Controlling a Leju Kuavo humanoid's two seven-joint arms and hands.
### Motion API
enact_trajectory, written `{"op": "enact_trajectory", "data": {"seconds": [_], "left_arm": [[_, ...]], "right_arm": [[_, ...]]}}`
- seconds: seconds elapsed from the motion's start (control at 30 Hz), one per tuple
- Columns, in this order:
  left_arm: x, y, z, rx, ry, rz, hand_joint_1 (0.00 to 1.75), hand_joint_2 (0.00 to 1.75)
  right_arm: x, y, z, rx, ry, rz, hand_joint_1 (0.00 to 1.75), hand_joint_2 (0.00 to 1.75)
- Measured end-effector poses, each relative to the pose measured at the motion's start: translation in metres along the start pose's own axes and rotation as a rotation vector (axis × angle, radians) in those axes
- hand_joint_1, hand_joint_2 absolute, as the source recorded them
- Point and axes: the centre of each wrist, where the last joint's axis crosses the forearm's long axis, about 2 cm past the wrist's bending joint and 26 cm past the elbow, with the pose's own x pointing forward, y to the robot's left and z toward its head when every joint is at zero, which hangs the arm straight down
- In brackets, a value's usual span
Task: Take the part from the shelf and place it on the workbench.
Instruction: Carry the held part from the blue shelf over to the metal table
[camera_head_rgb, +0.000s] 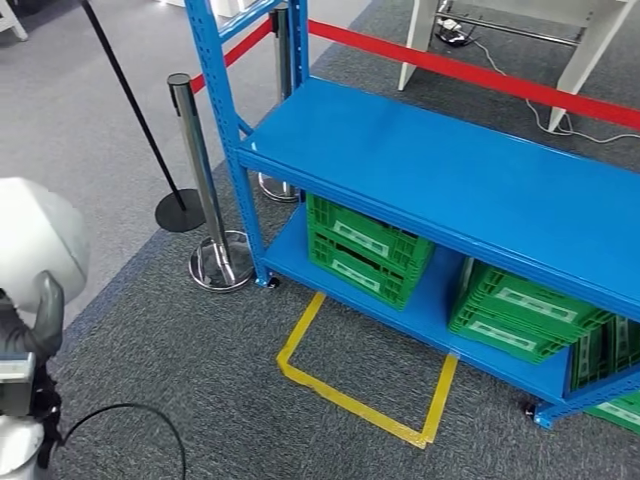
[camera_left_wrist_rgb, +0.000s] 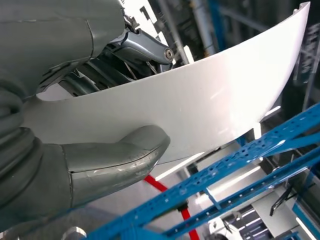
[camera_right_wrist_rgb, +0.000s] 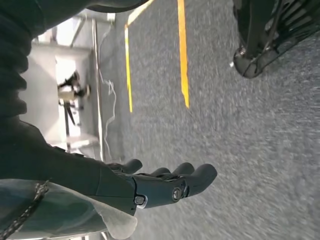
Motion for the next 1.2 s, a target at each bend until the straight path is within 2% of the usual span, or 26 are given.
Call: {"op": "enact_trajectory", "data": {"seconds": [0.13,0.3,0.53,0.7,0.87,0.97,1.1,1.2], "left_arm": [[-0.006,-0.031,-0.036,-0.010,-0.002,0.073,1.75,1.75],[-0.009,-0.058,-0.074,-0.046,0.008,0.105,1.75,1.75],[-0.012,-0.080,-0.103,-0.073,0.031,0.163,1.75,1.75],[-0.008,-0.090,-0.133,-0.088,0.014,0.213,1.75,1.75],[-0.002,-0.102,-0.149,-0.123,0.012,0.250,1.75,1.75],[0.001,-0.113,-0.151,-0.155,0.019,0.273,1.75,1.75],[0.000,-0.119,-0.144,-0.169,0.029,0.290,1.75,1.75],[-0.004,-0.115,-0.124,-0.166,0.041,0.296,1.75,1.75]], "right_arm": [[0.004,0.000,0.000,-0.003,-0.022,0.030,0.00,1.75],[0.005,0.002,0.001,-0.018,-0.042,0.095,0.00,1.75],[0.007,-0.003,0.000,-0.053,-0.067,0.153,0.00,1.75],[0.011,-0.004,0.000,-0.061,-0.090,0.194,0.00,1.75],[0.015,-0.007,-0.001,-0.063,-0.096,0.223,0.00,1.75],[0.014,-0.010,-0.002,-0.061,-0.096,0.231,0.00,1.75],[0.014,-0.012,-0.003,-0.057,-0.090,0.220,0.00,1.75],[0.012,-0.013,-0.003,-0.063,-0.098,0.221,0.00,1.75]]}}
